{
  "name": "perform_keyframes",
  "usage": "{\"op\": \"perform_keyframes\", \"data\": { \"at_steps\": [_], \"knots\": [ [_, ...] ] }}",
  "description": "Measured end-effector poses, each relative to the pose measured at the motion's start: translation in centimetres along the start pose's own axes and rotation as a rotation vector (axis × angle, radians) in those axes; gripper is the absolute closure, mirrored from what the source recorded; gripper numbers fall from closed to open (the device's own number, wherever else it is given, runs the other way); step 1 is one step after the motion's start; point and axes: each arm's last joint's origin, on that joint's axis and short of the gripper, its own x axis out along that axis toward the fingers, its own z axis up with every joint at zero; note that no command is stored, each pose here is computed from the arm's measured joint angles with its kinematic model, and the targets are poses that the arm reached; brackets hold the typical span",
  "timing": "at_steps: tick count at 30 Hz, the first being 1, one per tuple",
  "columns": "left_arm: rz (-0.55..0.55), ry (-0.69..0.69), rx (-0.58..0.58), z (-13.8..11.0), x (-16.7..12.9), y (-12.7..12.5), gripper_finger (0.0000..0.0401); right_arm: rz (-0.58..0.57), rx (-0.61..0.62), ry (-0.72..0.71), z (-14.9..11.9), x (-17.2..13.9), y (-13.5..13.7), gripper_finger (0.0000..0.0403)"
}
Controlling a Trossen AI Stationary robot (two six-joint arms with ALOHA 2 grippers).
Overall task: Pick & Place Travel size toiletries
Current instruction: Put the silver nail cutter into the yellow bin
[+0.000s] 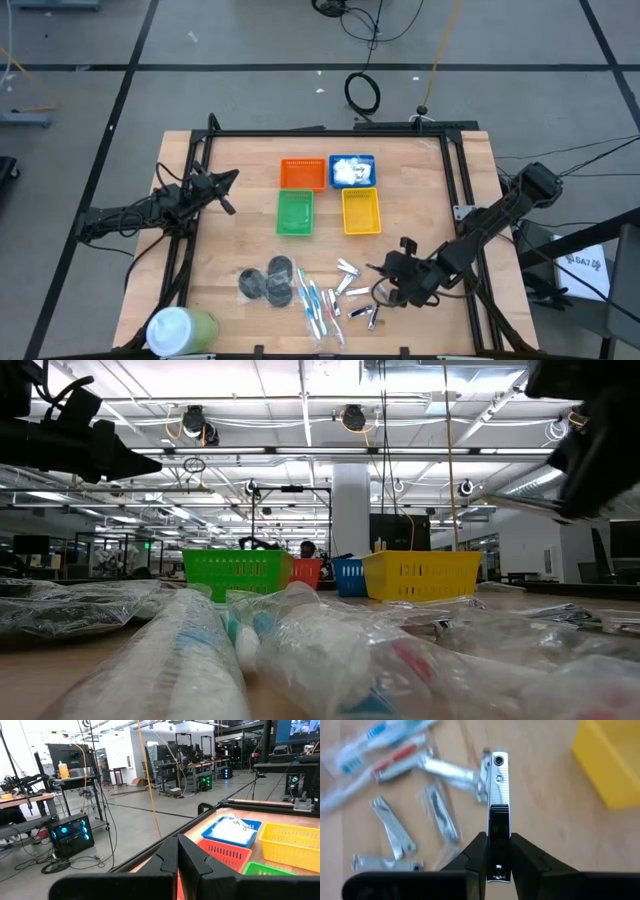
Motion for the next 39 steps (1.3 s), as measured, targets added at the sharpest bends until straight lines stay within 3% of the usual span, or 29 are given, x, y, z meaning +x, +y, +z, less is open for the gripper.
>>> {"op": "perform_keyframes", "data": {
  "at_steps": [11,17,26,33,39],
  "knots": [
    [0.0,0.0,0.0,0.0,0.0,0.0,0.04,-0.122,0.009,-0.159,4.0,1.7,-2.6,0.0344],
    [0.0,0.0,0.0,0.0,0.0,0.0,0.04,-0.197,-0.021,-0.133,6.3,3.0,-5.8,0.0344],
    [0.0,0.0,0.0,0.0,0.0,0.0,0.04,-0.24,0.049,-0.059,9.1,4.4,-11.5,0.0345],
    [0.0,0.0,0.0,0.0,0.0,0.0,0.04,-0.261,0.126,-0.04,8.9,5.0,-14.0,0.0325],
    [0.0,0.0,0.0,0.0,0.0,0.0,0.04,-0.282,0.17,-0.014,7.8,5.4,-14.7,0.0302]
  ]
}}
